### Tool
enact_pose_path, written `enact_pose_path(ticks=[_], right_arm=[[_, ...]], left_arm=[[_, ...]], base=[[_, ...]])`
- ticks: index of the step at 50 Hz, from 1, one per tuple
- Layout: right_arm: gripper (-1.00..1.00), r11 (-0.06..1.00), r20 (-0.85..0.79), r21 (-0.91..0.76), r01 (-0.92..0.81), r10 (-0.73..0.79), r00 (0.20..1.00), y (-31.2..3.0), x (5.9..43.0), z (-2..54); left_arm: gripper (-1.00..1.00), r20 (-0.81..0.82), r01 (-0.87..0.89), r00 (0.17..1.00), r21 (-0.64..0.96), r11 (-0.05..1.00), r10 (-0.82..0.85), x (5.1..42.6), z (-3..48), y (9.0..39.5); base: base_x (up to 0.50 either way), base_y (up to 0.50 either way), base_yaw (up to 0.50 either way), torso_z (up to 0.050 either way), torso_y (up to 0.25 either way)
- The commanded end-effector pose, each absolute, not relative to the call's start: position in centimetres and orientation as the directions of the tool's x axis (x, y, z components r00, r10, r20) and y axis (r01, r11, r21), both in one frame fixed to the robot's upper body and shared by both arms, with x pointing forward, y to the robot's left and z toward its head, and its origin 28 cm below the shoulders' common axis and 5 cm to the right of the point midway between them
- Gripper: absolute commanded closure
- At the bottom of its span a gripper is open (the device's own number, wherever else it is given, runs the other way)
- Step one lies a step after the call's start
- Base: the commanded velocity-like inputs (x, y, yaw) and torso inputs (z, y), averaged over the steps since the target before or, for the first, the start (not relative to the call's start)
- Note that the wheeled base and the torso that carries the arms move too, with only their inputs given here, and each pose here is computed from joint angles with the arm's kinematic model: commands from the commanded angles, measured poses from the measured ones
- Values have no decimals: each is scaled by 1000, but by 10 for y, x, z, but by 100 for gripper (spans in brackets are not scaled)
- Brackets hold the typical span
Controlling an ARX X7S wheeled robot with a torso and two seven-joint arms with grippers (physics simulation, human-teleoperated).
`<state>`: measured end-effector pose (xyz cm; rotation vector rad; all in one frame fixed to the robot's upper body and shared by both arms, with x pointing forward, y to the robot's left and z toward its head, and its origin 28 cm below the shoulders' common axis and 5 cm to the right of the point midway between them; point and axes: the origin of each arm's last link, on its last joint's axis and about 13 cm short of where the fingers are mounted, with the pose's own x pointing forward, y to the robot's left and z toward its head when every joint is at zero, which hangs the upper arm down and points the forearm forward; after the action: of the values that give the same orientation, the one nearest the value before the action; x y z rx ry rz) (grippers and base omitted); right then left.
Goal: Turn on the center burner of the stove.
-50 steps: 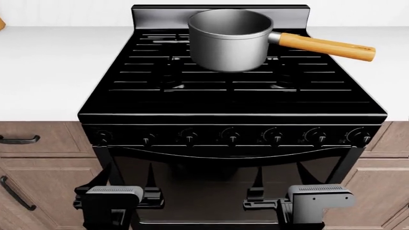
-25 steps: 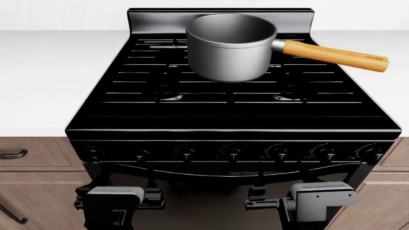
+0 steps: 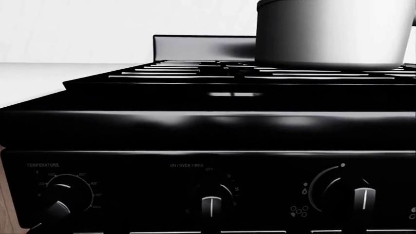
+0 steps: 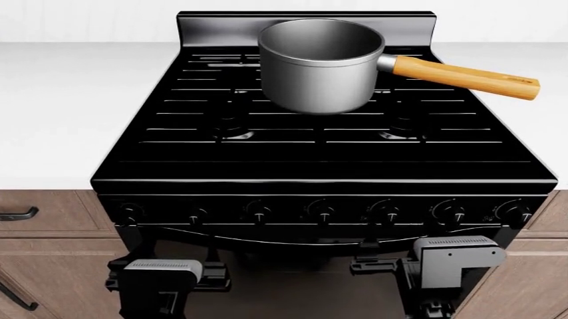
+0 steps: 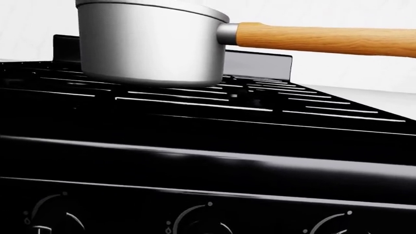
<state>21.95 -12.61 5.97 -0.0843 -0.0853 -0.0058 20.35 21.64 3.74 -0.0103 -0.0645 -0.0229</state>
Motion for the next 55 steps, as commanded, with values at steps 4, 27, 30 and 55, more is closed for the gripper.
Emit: enact_pose_path(ticks=[4,27,30,55], right_arm=[[-100,996,50,-80,30,-26,998,-127,231,54],[-100,998,36,-63,-7,9,999,-128,237,42],[-100,998,42,-59,-6,9,999,-129,238,40],[-100,997,63,-81,-15,20,998,-130,260,23]], left_arm=[[-100,66,26,997,-6,1000,-25,203,37,216],[-100,86,32,996,9,999,-33,203,36,216],[-100,87,30,996,9,999,-31,203,36,216],[-100,86,30,996,9,999,-31,203,35,216]], base=[[0,0,0,0,0],[0,0,0,0,0],[0,0,0,0,0],[0,0,0,0,0]])
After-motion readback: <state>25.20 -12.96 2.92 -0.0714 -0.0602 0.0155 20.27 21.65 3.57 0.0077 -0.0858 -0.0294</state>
